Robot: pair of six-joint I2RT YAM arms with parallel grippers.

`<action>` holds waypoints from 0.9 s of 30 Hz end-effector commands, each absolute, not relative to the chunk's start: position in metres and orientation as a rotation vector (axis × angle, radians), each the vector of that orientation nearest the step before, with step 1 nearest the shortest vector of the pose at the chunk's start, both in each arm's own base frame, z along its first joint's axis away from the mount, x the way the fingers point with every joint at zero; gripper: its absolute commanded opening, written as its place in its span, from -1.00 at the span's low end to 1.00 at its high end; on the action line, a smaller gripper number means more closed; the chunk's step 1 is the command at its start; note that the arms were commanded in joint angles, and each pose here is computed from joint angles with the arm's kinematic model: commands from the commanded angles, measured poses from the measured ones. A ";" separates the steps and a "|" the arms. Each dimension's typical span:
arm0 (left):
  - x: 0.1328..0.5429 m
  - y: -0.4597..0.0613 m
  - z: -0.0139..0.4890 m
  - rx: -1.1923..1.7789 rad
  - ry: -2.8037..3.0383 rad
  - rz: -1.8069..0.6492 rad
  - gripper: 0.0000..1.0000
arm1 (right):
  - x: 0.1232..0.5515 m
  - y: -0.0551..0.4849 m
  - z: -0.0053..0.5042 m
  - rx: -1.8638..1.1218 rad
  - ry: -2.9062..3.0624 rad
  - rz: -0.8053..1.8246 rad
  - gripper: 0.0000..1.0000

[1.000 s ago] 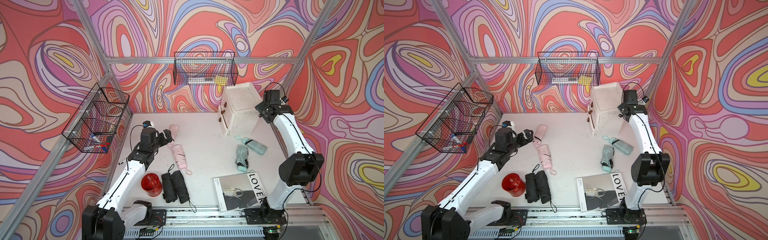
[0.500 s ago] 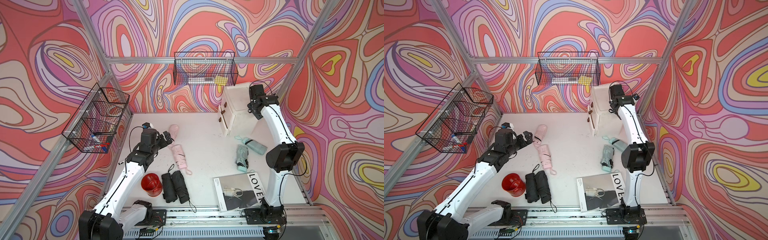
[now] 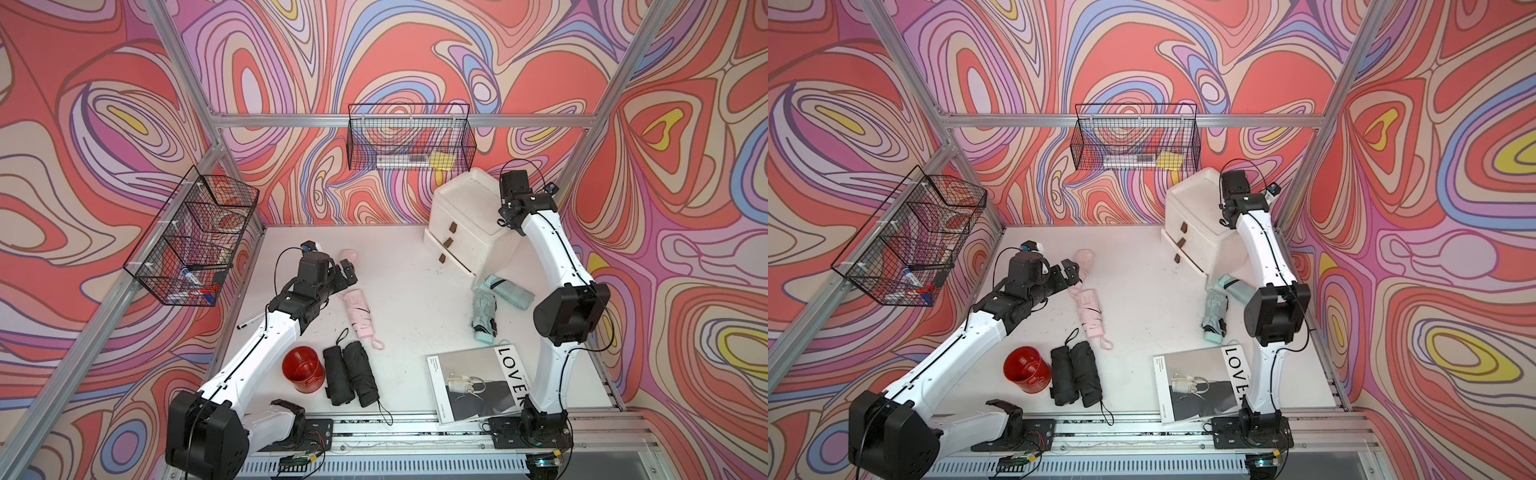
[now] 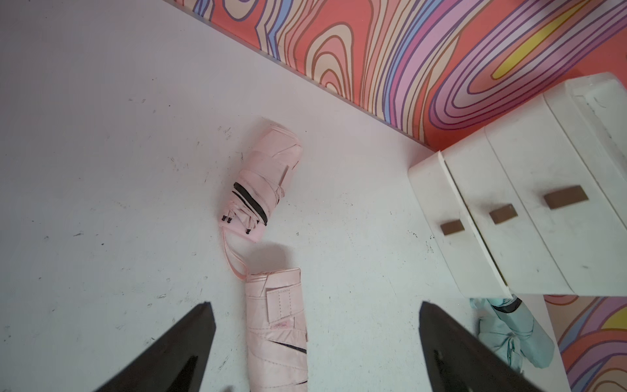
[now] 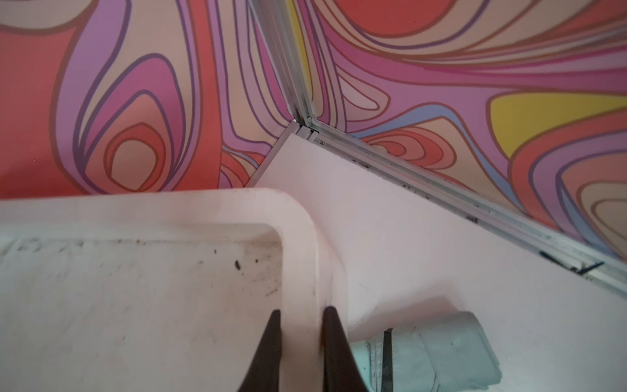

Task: Place the umbrella in the drawer by color
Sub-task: Adjust the storage box at the center of the board.

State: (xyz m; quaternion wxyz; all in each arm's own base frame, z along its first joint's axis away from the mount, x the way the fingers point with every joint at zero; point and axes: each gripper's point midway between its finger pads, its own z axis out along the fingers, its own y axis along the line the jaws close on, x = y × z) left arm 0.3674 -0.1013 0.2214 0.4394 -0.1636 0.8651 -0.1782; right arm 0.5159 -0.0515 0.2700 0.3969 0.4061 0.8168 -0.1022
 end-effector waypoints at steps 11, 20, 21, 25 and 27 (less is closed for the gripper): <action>0.377 -0.120 0.267 -0.348 2.046 -0.433 0.99 | 0.472 0.042 0.241 0.358 2.297 0.161 -0.61; 0.406 -0.146 0.289 -0.335 2.027 -0.432 0.89 | 0.509 0.136 0.233 -0.006 2.317 0.187 -0.46; 0.410 -0.150 0.290 -0.333 2.030 -0.423 0.89 | 0.512 0.143 0.231 -0.024 2.322 0.191 -0.43; 0.426 -0.165 0.288 -0.325 2.066 -0.375 0.89 | 0.526 0.166 0.230 -0.092 2.297 0.264 -0.27; 0.434 -0.174 0.291 -0.312 2.056 -0.357 0.88 | 0.533 0.171 0.231 -0.098 2.278 0.284 -0.20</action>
